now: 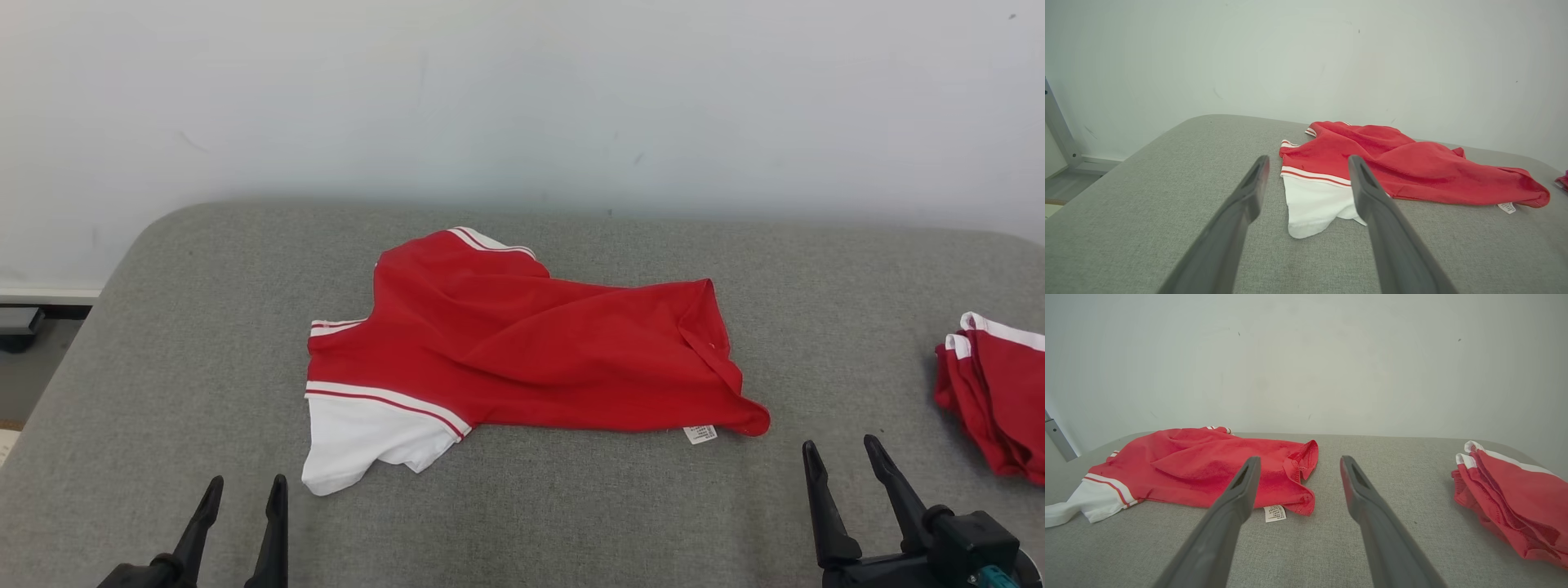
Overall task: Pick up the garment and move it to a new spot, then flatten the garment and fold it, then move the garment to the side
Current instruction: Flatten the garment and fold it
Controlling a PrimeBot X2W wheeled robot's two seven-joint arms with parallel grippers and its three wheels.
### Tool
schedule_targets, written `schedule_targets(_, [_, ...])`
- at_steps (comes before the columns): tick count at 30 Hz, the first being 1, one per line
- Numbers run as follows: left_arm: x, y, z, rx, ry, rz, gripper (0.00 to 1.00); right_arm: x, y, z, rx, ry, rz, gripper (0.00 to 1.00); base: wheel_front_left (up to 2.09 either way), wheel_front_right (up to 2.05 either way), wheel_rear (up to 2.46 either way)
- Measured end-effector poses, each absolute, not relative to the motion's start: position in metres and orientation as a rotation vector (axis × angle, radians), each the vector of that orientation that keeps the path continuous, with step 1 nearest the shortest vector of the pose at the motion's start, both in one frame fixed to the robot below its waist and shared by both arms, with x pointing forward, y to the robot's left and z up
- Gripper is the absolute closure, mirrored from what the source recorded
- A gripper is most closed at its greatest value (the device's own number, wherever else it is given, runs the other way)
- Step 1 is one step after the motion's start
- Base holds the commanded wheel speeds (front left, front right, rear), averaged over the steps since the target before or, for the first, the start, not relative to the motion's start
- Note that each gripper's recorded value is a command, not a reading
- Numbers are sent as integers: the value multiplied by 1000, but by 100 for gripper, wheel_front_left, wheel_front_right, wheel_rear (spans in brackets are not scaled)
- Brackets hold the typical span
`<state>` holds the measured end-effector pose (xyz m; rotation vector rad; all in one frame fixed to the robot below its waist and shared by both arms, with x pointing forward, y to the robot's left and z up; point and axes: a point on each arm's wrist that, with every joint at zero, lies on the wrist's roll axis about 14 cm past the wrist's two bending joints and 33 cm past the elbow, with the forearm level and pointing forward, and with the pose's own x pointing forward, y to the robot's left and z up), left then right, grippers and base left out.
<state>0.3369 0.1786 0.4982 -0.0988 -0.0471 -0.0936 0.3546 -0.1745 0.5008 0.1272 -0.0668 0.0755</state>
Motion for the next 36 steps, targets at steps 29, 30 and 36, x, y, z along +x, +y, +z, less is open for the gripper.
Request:
schedule_targets(29, [341,169,464,-93,96,-141,0,363,-165,481,101,43,104,0,0,0,0])
schedule_targets(30, [342,169,461,-88,113,-144,0,364,-164,477,100,65,107,0,0,0,0])
schedule_targets(36, [354,173,438,-73,260,-150,0,372,-165,459,65,184,108,0,0,0,0])
